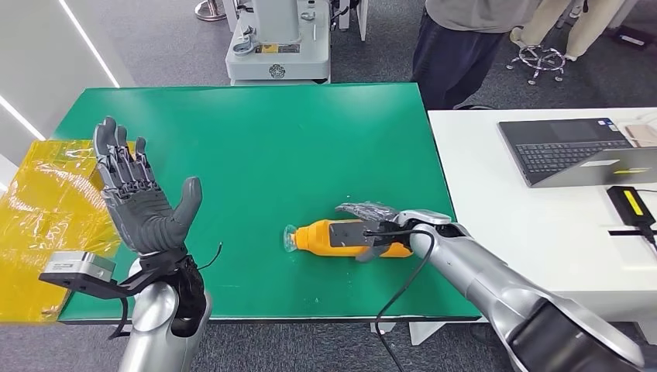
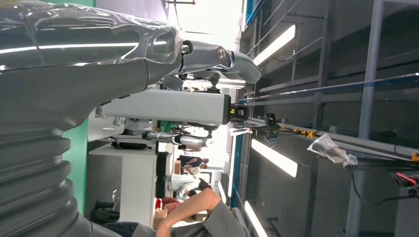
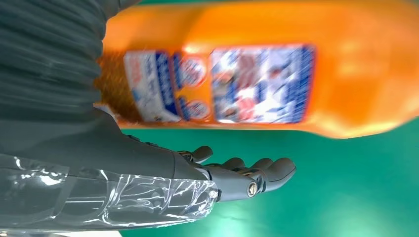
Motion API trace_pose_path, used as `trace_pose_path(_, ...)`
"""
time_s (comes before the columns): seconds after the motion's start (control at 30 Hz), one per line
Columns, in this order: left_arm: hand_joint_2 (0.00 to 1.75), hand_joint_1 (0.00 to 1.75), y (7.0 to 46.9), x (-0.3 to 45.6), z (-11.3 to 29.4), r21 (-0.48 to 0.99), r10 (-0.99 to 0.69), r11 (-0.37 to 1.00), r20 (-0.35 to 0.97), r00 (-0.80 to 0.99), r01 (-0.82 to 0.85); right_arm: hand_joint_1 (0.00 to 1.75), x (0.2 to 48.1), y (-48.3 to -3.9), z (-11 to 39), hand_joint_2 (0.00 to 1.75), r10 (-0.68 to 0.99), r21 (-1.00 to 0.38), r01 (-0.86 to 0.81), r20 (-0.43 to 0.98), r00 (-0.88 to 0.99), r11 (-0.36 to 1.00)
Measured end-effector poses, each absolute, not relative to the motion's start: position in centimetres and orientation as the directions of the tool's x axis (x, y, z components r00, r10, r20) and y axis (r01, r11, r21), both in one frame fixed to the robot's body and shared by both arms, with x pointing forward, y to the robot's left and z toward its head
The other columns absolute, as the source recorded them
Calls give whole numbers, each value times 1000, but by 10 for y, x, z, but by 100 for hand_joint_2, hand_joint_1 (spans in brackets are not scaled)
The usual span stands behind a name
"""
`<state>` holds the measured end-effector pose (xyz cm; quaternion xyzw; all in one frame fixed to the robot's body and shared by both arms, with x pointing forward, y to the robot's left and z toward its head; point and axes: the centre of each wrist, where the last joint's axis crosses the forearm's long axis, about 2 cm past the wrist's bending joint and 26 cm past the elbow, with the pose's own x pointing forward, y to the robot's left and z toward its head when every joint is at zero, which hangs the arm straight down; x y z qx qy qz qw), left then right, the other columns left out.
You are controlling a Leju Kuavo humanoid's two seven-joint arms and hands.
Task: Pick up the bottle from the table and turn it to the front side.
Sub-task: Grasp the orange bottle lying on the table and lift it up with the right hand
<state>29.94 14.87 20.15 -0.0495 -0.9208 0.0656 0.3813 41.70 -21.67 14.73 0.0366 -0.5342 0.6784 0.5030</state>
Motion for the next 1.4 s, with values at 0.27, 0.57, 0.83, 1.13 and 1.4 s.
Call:
trace_pose_path(0.27,175,0,149,299,201,-154,137,987,696,-705,40,0,419,-245,151,175,696,-712,-698,537,-477,71)
trace_pose_path(0.57,175,0,150,299,200,-155,138,987,695,-706,40,0,422,-268,161,175,732,-725,-688,487,-476,35)
trace_pose_path(0.83,175,0,150,299,200,-156,138,987,694,-707,40,0,422,-274,164,175,746,-730,-683,468,-473,26)
trace_pose_path(1.13,175,0,152,298,194,-155,132,987,692,-709,32,0,426,-292,173,175,763,-734,-678,458,-456,36)
trace_pose_path(1.4,175,0,152,298,191,-163,132,986,695,-707,23,0,426,-285,161,175,747,-707,-706,497,-442,53)
